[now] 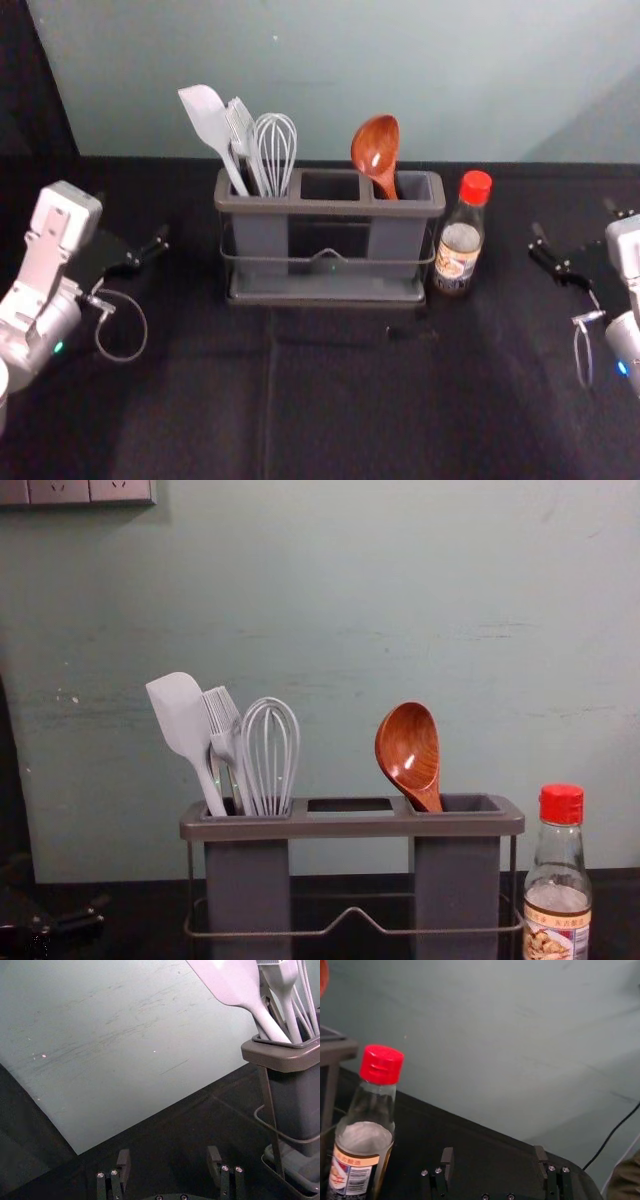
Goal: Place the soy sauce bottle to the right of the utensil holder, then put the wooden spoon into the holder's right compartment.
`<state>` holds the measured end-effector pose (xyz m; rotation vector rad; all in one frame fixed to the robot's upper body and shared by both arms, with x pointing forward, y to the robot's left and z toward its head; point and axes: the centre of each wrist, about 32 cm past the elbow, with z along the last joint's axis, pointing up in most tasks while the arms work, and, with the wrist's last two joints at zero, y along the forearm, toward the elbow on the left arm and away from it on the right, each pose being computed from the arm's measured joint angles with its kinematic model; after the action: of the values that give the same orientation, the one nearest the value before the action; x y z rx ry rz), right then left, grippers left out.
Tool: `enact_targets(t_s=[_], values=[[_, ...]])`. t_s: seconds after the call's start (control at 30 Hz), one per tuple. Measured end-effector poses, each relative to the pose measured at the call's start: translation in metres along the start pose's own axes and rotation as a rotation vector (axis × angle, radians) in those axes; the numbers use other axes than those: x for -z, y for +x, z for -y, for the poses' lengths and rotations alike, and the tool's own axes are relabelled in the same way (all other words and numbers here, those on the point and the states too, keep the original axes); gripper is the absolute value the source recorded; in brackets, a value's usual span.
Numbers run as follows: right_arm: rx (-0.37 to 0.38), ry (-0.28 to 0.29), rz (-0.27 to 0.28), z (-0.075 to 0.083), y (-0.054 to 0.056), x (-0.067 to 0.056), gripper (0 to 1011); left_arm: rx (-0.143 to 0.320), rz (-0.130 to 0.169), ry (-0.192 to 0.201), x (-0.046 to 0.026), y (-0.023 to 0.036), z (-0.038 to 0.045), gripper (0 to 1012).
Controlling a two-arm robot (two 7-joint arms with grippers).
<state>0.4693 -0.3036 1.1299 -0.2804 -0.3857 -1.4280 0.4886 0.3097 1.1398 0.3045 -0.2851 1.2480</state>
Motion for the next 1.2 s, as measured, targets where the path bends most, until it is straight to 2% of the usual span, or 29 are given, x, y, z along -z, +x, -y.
enact_targets(t_s=[0.3,0.63,0.83,1.2], values=[[-0.046,-0.072,0.04,-0.034,0.01,-0.014,1004,0.0,0.0,0.0,0.0,0.0,0.0,1005],[-0.097,-0.073,0.066,-0.066,0.012,-0.023,1004,0.0,0.0,0.0,0.0,0.0,0.0,1005],[-0.109,-0.053,0.069,-0.075,0.011,-0.029,1004,0.0,0.0,0.0,0.0,0.0,0.0,1005],[-0.111,-0.056,0.073,-0.075,0.01,-0.029,1004,0.0,0.0,0.0,0.0,0.0,0.0,1005]])
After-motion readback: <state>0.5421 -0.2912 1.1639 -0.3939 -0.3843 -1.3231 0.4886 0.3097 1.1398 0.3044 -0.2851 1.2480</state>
